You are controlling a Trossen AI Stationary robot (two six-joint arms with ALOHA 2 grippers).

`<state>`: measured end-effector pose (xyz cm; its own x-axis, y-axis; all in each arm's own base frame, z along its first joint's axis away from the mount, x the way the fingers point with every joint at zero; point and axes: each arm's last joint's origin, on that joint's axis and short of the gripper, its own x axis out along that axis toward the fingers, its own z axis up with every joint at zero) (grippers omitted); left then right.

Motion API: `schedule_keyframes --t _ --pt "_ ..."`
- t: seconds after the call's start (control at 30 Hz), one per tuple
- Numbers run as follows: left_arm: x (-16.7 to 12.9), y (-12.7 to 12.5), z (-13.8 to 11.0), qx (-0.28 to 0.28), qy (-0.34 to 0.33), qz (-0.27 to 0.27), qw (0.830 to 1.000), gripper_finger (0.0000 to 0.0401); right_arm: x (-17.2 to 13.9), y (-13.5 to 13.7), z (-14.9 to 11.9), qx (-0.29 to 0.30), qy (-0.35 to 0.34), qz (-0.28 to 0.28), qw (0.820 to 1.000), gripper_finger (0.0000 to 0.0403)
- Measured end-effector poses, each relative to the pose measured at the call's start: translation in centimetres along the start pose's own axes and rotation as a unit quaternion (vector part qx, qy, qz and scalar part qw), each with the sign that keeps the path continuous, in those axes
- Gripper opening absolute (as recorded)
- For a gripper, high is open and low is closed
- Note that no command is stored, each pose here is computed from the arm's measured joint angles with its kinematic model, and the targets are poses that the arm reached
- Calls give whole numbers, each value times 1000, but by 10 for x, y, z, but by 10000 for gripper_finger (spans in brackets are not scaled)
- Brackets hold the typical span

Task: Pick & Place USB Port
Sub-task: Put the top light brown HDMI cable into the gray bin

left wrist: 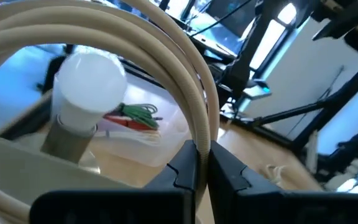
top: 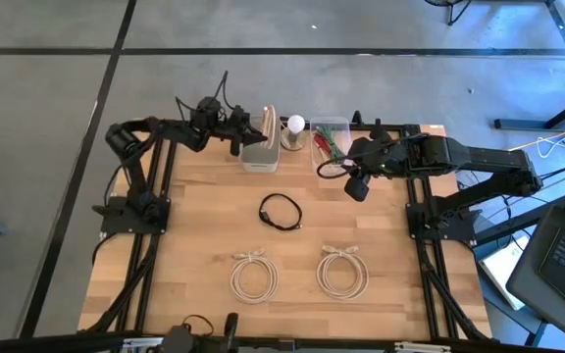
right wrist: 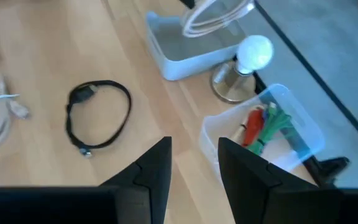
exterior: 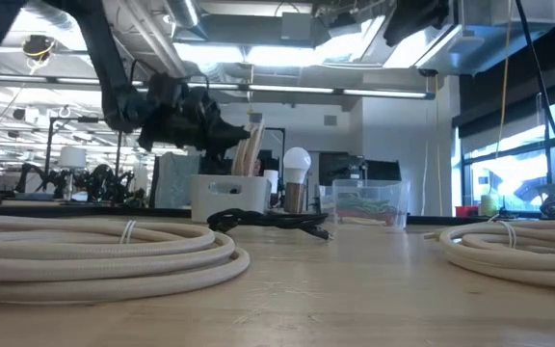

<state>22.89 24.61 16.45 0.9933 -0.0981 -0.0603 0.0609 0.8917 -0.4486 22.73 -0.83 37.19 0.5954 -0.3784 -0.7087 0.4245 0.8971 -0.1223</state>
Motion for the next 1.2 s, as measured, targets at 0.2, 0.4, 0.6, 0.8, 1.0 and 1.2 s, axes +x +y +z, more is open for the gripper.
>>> schedule_keyframes --t 0.2,0.4,0.6,0.8,1.0,1.2 --pt "2 7 -5 -17 -21 -20 999 10 0 -1 -1 8 6 -4 1000 133" --pt "2 9 -10 -34 -18 -19 999 10 0 -1 -1 8 6 -4 1000 133" --pt "-6 5 -33 -26 -2 -3 1000 10 0 -1 -1 8 5 -4 1000 133" --pt "-11 3 -44 7 -1 22 1000 10 0 0 2 11 -8 0 1000 133" --pt "-9 3 -43 69 -12 52 996 10 0 1 6 7 -28 5 1000 133" --pt "-7 2 -43 90 -11 52 995 10 -1 2 9 0 -43 8 999 133"
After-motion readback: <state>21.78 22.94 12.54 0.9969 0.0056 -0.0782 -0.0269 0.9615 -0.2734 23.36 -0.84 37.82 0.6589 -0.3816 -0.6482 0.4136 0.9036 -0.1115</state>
